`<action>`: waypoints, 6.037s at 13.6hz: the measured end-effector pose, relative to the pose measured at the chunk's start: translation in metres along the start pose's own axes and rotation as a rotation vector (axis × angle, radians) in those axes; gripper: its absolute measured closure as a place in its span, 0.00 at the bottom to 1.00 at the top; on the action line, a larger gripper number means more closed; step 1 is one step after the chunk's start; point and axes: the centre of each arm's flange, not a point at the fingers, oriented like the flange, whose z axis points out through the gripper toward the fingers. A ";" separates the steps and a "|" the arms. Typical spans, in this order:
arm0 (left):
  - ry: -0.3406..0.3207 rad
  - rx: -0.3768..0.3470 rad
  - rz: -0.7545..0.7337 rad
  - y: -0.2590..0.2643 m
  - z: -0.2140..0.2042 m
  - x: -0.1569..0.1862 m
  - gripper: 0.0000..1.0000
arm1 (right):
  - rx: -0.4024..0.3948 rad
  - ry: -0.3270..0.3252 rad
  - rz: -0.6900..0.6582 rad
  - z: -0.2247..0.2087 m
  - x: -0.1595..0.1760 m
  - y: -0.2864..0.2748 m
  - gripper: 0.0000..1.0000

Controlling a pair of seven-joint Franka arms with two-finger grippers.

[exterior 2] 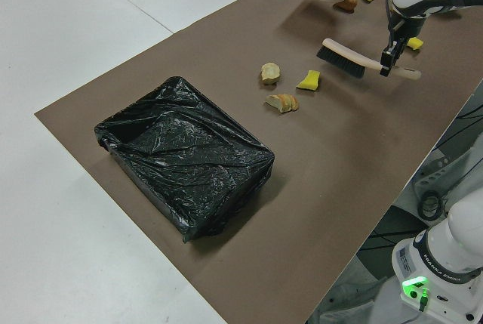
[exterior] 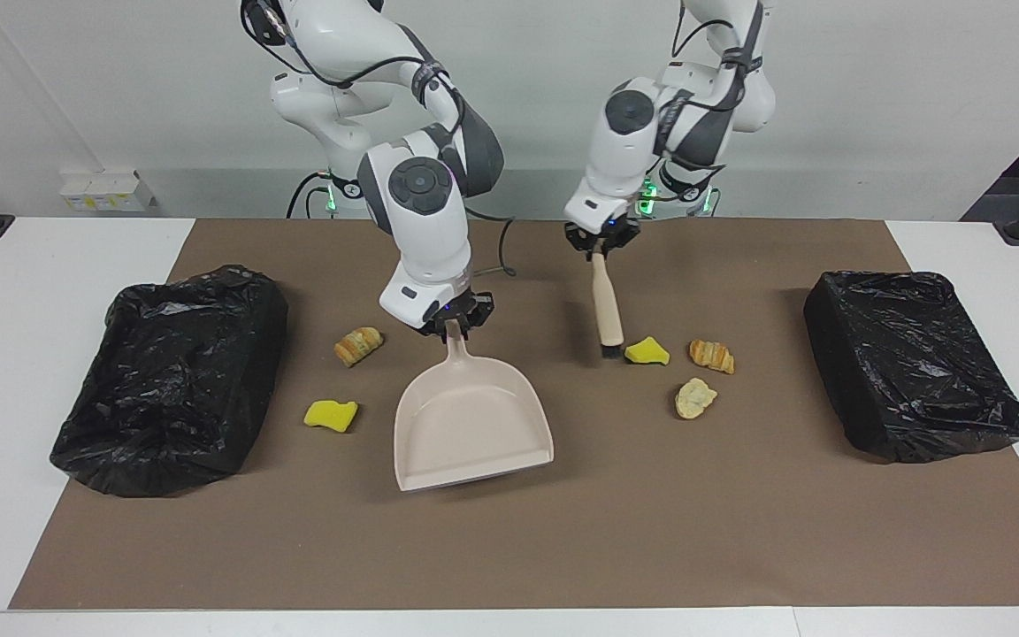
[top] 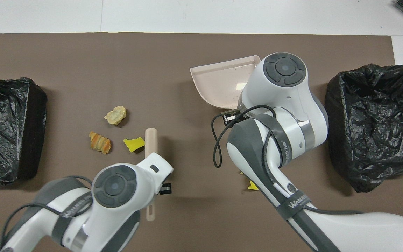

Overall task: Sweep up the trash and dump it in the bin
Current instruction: 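Lift the brush with the left gripper while the right gripper places the dustpan, then sweep bread and sponge pieces toward the dustpan with the left gripper's brush, then sweep the remaining bread piece into the dustpan with the left gripper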

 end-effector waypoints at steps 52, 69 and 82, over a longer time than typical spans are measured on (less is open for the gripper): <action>-0.287 -0.051 0.090 -0.172 0.070 0.118 0.74 | -0.212 -0.149 -1.204 0.100 -0.046 -0.077 0.69; -0.313 -0.190 0.171 -0.004 0.011 0.047 0.74 | -0.215 -0.147 -1.185 0.103 -0.047 -0.083 0.69; -0.197 0.012 0.278 -0.105 0.052 0.179 0.74 | -0.231 -0.148 -1.195 0.102 -0.047 -0.085 0.69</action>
